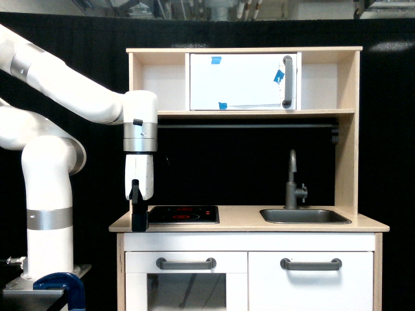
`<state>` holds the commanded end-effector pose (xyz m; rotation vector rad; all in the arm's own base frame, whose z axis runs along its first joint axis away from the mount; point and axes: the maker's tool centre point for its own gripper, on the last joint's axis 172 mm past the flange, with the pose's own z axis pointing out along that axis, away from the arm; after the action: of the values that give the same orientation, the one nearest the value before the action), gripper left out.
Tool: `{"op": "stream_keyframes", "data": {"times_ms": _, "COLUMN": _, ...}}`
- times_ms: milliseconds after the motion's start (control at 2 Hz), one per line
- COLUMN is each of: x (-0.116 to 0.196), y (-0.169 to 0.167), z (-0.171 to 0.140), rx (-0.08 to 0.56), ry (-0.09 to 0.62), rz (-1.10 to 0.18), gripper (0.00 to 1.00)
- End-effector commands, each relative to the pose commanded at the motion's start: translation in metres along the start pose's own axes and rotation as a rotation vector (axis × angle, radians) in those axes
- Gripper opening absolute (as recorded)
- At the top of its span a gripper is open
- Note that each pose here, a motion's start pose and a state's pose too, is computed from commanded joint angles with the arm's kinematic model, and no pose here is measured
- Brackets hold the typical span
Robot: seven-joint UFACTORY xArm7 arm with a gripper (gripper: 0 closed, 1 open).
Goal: Open the oven door
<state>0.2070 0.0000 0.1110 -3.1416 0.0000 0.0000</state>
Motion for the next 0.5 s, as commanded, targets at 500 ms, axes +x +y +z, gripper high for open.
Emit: {"op": "stream_keyframes", "data": {"times_ms": 500, "x": 0.0000, "y": 0.0000, "z": 0.0020, "rx": -0.009, "ry": 0.000, "rz": 0.000, "gripper": 1.00}}
